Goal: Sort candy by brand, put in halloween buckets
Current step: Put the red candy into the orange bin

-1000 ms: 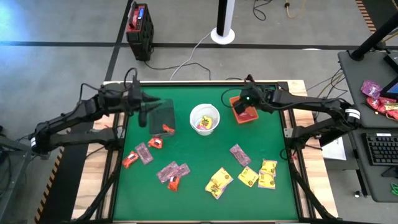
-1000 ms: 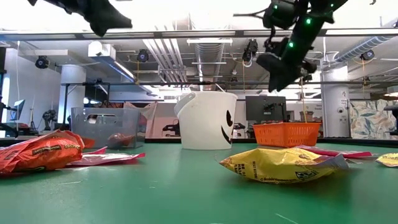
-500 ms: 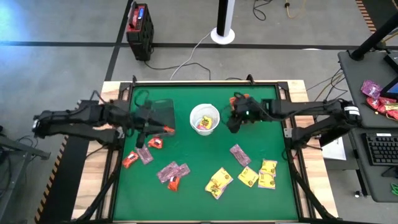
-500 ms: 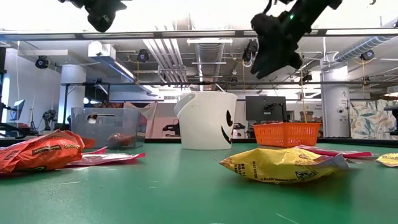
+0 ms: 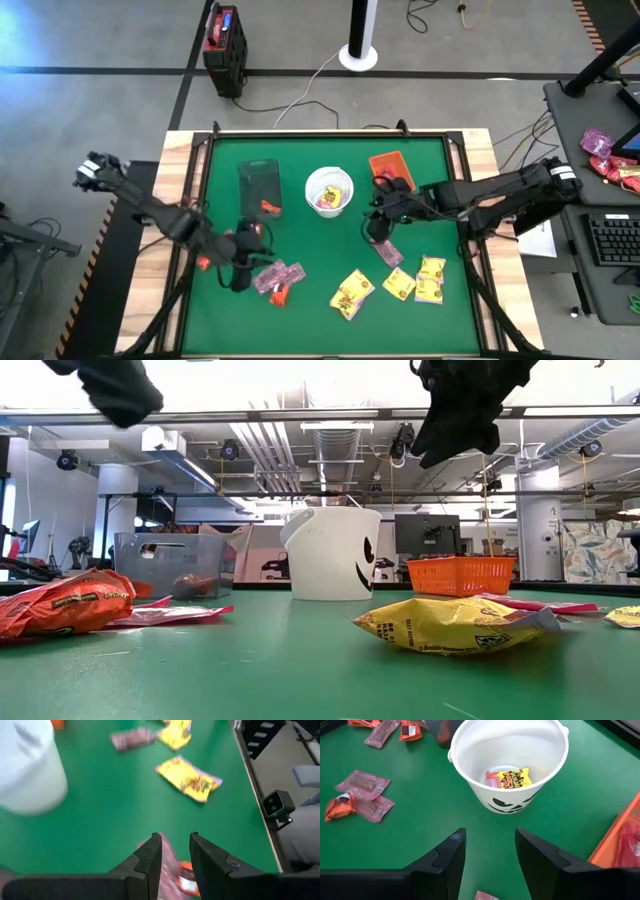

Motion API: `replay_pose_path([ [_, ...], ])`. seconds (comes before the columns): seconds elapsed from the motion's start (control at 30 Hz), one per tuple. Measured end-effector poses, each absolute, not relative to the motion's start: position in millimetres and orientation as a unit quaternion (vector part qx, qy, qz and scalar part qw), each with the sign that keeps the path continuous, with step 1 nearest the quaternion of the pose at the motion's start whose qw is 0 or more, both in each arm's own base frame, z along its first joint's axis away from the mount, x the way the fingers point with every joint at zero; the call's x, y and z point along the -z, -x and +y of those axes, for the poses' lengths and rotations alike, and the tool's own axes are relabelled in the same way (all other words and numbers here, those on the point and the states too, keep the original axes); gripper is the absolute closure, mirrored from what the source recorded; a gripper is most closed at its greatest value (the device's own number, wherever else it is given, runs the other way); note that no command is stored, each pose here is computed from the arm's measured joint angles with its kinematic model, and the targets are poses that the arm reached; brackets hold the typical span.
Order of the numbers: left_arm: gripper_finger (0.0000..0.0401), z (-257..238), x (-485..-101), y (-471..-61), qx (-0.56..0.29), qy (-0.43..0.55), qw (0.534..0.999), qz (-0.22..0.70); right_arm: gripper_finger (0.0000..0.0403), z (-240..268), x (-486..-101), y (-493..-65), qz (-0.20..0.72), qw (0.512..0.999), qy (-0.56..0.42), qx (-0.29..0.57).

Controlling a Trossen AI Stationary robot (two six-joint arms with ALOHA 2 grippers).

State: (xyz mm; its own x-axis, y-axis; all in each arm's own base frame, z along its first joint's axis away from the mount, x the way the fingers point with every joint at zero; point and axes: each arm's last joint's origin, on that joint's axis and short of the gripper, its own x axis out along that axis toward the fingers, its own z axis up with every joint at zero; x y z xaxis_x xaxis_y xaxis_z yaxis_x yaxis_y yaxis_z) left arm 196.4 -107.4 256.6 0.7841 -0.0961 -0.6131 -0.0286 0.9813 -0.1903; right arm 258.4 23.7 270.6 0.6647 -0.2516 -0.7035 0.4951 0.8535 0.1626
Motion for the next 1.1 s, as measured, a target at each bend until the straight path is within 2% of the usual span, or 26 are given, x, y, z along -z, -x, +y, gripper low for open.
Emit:
replay_pose_path([
  [0.23,0.0317,-133,-216,-210,0.002,0.151,0.893,0.423,0.0215,24,-271,-258,0.356,0.899,-0.156,0.203],
  [0.43,0.0314,-140,-188,-215,-0.050,0.118,0.851,0.509,0.0206,23,-271,-258,0.357,0.901,-0.140,0.201],
  [0.57,0.0291,-141,-173,-216,-0.086,0.095,0.823,0.554,0.0206,23,-271,-258,0.354,0.901,-0.136,0.209],
  [0.87,0.0212,-149,-149,-222,-0.096,0.070,0.807,0.578,0.0206,22,-270,-258,0.352,0.901,-0.126,0.219],
  [0.97,0.0200,-152,-142,-223,-0.094,0.064,0.806,0.581,0.0207,22,-270,-258,0.351,0.901,-0.125,0.222],
  [1.1,0.0203,-156,-134,-226,-0.094,0.058,0.805,0.583,0.0206,21,-270,-258,0.348,0.901,-0.121,0.229],
])
